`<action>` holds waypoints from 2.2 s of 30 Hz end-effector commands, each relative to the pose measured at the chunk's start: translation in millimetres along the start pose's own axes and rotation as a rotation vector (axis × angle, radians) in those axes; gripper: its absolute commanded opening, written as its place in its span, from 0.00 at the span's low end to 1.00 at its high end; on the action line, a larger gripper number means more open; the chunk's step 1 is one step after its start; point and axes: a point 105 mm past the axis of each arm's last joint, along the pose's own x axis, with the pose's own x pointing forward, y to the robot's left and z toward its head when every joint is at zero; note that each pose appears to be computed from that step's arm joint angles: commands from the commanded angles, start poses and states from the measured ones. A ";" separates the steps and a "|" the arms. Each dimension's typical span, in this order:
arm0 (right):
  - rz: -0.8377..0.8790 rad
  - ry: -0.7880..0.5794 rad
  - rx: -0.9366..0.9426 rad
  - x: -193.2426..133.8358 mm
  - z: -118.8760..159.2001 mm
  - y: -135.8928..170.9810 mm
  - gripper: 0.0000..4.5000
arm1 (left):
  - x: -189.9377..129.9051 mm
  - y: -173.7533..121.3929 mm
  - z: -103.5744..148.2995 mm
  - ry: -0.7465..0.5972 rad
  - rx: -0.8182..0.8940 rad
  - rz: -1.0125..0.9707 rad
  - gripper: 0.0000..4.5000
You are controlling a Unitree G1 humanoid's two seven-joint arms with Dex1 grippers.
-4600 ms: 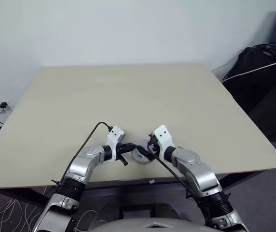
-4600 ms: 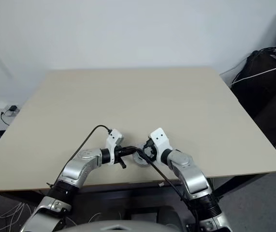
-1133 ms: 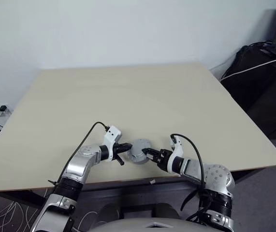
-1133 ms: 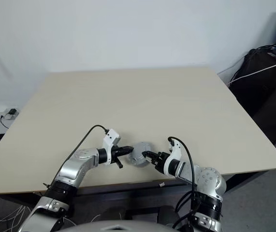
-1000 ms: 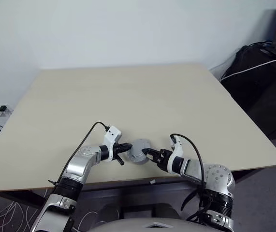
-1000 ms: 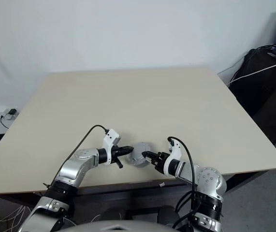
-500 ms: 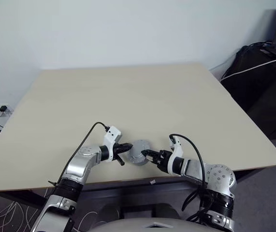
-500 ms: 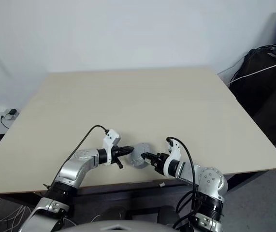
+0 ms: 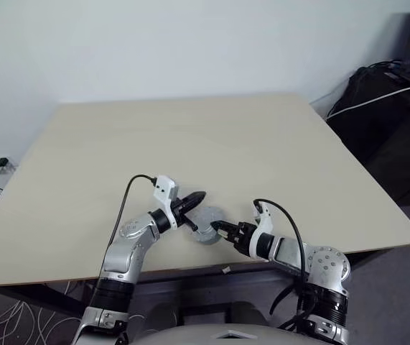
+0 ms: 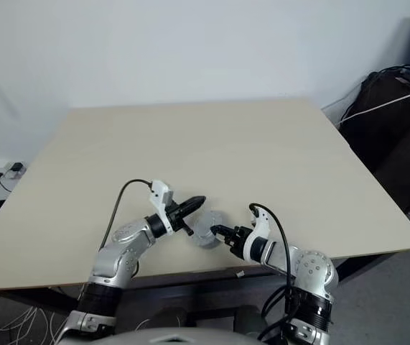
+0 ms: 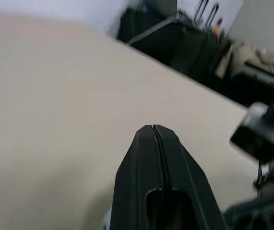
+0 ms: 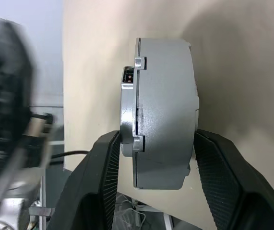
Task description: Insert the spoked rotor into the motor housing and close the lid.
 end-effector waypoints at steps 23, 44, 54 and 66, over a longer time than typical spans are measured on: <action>0.354 -0.192 0.042 12.2 28.8 82.2 0.47 | -67.1 -8.6 -28.4 -0.254 -0.788 0.255 0.00; 0.445 -0.120 -0.013 15.5 17.2 117.4 0.47 | -82.3 -21.6 -24.0 -0.477 -1.130 0.152 0.99; 0.447 -0.060 -0.011 14.9 6.0 119.5 0.47 | -79.5 -19.1 -17.1 -0.532 -1.158 0.137 0.99; 0.411 0.021 0.022 17.4 -12.2 108.9 0.47 | -73.4 -20.8 -7.6 -0.586 -1.196 0.088 0.99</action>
